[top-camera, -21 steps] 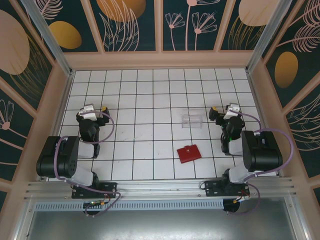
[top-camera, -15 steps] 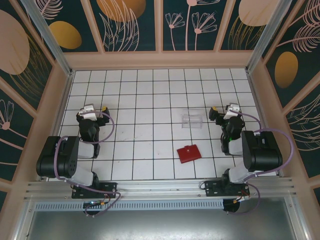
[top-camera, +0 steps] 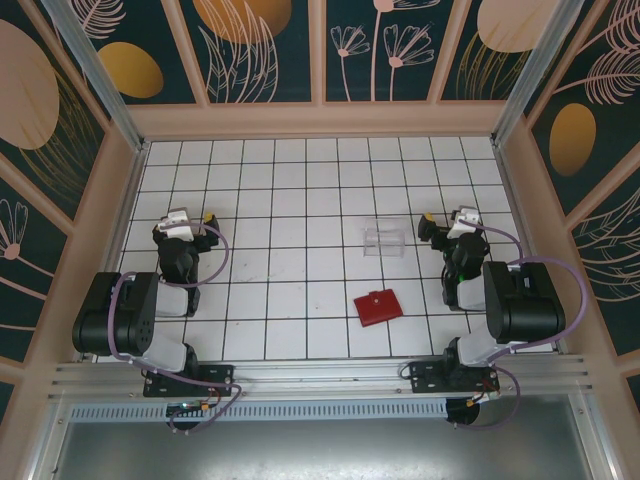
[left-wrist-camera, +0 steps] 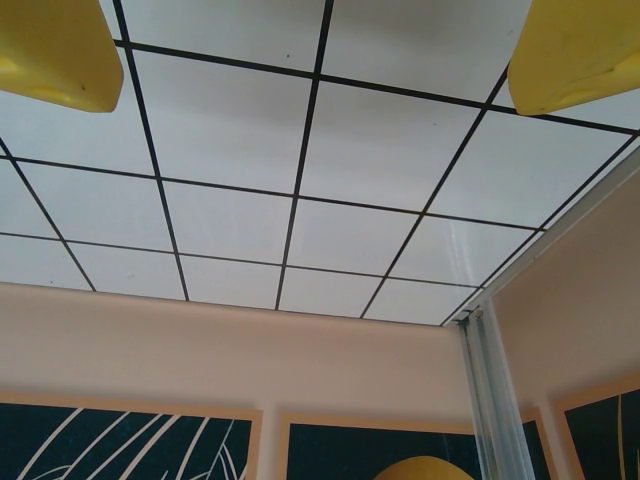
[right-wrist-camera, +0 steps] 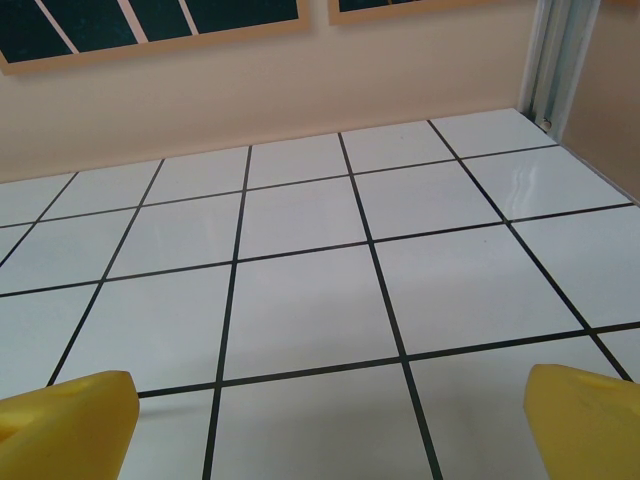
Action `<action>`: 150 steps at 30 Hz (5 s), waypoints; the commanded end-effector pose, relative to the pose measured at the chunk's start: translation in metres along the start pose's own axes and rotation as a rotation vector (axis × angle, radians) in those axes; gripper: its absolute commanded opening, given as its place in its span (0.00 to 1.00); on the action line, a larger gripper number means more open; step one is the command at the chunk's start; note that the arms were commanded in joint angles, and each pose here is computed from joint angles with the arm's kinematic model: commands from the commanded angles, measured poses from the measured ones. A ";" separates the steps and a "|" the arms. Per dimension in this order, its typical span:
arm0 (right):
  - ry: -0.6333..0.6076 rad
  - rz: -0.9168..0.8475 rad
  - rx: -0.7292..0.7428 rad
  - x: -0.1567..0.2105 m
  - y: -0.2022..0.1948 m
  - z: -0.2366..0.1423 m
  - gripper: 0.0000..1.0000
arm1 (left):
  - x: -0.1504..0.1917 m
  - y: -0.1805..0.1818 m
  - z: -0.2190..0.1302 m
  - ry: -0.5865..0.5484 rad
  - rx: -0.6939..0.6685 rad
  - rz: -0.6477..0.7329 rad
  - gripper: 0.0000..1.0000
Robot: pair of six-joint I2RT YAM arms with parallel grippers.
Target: Take the credit cards out of the card holder
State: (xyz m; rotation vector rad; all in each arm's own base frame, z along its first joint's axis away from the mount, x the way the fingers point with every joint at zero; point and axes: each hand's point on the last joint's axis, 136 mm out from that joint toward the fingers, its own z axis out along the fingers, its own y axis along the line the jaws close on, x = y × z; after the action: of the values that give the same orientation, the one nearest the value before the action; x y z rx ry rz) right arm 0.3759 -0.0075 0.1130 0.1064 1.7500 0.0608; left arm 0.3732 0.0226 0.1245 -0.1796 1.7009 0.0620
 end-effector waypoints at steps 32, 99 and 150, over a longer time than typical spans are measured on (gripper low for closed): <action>0.669 0.248 -0.050 0.003 0.043 0.002 0.76 | -0.032 -0.070 0.025 0.437 0.043 -0.163 0.97; 0.875 -0.023 -0.152 0.057 0.275 0.040 0.12 | -0.017 -0.099 -0.037 0.685 0.158 0.177 0.98; 1.320 0.395 0.018 0.143 0.157 -0.235 0.99 | -0.004 -0.102 -0.036 0.731 0.174 0.188 0.99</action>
State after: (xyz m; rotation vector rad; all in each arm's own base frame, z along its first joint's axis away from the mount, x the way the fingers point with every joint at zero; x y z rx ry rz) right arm 0.1360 0.1727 0.0402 0.4015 2.9920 0.4950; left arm 0.3536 -0.0804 0.1443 0.0721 2.4268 -0.0168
